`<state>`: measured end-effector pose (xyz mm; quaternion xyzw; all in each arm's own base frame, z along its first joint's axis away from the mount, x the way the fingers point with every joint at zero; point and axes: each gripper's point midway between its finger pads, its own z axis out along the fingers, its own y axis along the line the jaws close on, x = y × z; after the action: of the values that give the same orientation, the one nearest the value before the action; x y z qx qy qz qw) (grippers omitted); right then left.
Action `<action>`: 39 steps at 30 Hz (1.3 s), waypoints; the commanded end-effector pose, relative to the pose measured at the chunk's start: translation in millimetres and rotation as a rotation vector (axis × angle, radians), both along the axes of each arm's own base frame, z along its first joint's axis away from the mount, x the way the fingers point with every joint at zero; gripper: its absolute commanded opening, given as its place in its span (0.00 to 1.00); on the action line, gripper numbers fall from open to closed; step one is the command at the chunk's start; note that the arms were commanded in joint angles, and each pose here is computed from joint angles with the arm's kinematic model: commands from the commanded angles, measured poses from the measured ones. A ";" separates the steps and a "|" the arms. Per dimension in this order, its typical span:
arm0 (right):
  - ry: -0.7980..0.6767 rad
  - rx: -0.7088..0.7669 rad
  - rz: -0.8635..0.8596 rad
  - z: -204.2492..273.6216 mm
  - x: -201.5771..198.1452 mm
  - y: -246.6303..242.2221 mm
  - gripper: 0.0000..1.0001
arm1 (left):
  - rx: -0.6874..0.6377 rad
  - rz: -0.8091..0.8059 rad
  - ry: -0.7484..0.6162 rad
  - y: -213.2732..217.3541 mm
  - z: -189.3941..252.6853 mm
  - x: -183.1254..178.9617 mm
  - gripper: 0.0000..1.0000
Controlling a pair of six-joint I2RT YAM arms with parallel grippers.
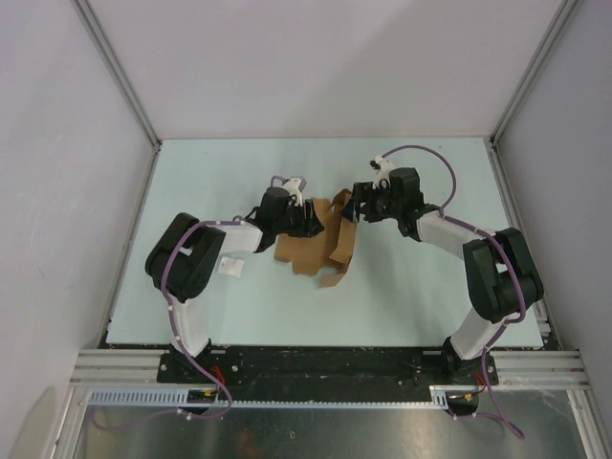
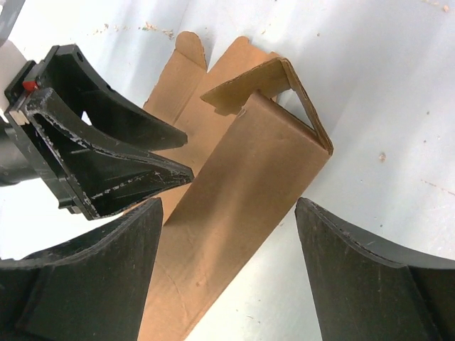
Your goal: Fold the paper box
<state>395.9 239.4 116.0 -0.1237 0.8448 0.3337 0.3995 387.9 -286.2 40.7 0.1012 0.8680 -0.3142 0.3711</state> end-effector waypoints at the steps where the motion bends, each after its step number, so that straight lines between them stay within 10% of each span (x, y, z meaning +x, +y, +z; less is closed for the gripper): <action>1: 0.011 0.019 -0.064 23.9 6.6 4.6 0.81 | -0.018 0.007 -0.056 3.3 22.0 5.3 0.57; 12: 0.185 -0.037 -0.134 3.4 -12.3 6.5 0.81 | -0.018 0.008 -0.046 4.3 19.2 3.6 0.56; 39: 0.095 -0.297 0.024 21.5 9.7 -20.7 0.63 | -0.044 0.002 -0.073 15.1 37.5 1.0 0.55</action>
<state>391.0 231.3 125.6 -0.1375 0.9017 0.2455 0.3283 385.4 -274.5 48.4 0.0941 0.8666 -0.3144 0.3758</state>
